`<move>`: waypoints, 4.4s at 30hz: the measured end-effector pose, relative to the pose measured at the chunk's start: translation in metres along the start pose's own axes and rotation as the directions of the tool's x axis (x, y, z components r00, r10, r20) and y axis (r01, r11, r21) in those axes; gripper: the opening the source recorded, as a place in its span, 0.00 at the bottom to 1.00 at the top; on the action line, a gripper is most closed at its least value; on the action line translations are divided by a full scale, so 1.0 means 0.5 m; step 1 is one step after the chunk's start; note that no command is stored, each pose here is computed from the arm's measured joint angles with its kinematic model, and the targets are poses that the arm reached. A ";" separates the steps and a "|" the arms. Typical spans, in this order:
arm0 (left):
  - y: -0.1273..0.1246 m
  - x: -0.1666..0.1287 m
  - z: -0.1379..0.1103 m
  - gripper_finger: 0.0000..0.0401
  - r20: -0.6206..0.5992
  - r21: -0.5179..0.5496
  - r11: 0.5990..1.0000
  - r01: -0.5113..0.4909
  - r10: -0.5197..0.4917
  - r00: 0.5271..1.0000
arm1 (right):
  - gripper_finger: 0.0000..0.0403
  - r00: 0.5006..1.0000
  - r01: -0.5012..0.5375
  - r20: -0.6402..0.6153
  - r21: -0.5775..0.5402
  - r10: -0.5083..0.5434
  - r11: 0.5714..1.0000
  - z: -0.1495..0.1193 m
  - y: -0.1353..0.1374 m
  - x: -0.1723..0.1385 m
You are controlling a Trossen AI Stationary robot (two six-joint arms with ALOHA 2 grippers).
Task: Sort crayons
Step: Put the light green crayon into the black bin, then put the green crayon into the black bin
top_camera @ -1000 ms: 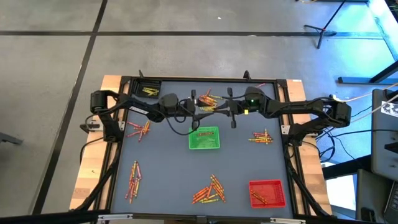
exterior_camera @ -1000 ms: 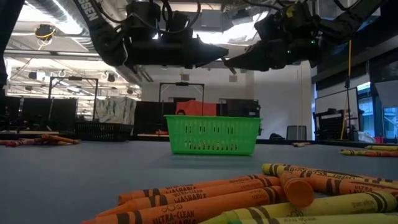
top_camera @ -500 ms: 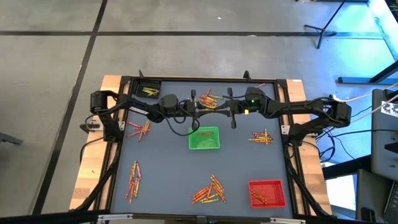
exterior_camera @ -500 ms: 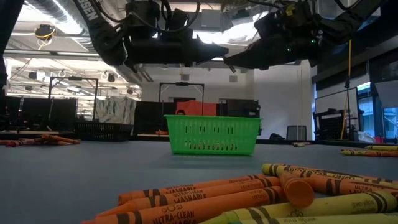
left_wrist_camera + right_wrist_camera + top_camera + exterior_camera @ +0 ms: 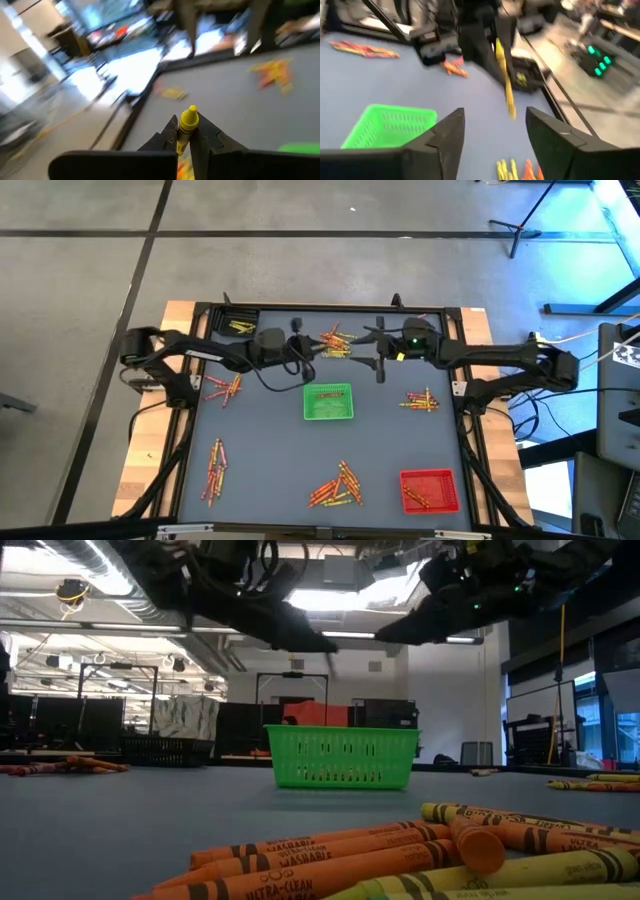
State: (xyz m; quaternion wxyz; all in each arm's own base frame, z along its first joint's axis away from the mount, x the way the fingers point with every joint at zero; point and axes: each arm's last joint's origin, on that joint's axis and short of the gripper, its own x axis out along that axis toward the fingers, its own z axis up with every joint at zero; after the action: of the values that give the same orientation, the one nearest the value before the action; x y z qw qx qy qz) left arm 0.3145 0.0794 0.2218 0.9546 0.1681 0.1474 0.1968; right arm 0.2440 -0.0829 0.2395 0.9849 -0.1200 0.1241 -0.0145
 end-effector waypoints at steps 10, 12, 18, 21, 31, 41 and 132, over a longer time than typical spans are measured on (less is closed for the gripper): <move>0.110 -0.106 -0.033 0.01 -0.460 0.203 0.931 -0.304 0.365 0.810 | 0.56 0.993 0.022 -0.120 0.056 -0.015 0.998 -0.009 0.007 -0.022; 0.135 -0.115 -0.052 0.01 -0.525 0.218 0.921 -0.324 0.391 0.756 | 0.56 0.993 0.022 -0.118 0.060 -0.015 0.998 -0.009 0.007 -0.022; 0.206 -0.125 -0.129 0.01 -0.708 0.219 0.914 -0.343 0.390 0.588 | 0.56 0.994 0.025 -0.111 0.057 -0.018 0.998 -0.007 0.006 -0.022; 0.239 -0.127 -0.163 0.01 -0.760 0.207 0.907 -0.366 0.385 0.524 | 0.56 0.994 0.025 -0.111 0.054 -0.019 0.998 -0.007 0.006 -0.022; 0.281 -0.128 -0.238 0.05 -0.859 0.119 0.916 -0.383 0.288 0.423 | 0.56 0.993 0.024 -0.116 0.055 -0.017 0.998 -0.008 0.007 -0.022; 0.276 -0.132 -0.237 0.25 -0.874 0.077 0.913 -0.401 0.256 0.414 | 0.56 0.993 0.023 -0.118 0.055 -0.017 0.998 -0.009 0.007 -0.022; 0.009 -0.130 -0.118 0.29 0.140 -0.167 0.963 0.213 -0.191 0.972 | 0.19 0.014 -0.032 -0.998 0.063 0.064 0.997 -0.281 -0.206 -0.005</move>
State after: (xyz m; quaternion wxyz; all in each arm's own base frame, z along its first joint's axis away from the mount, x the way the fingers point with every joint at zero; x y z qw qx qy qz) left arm 0.2352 0.0712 0.1842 0.9883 0.0764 0.0866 0.1000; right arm 0.2070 -0.2157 0.1327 0.6161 -0.0599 0.7829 -0.0629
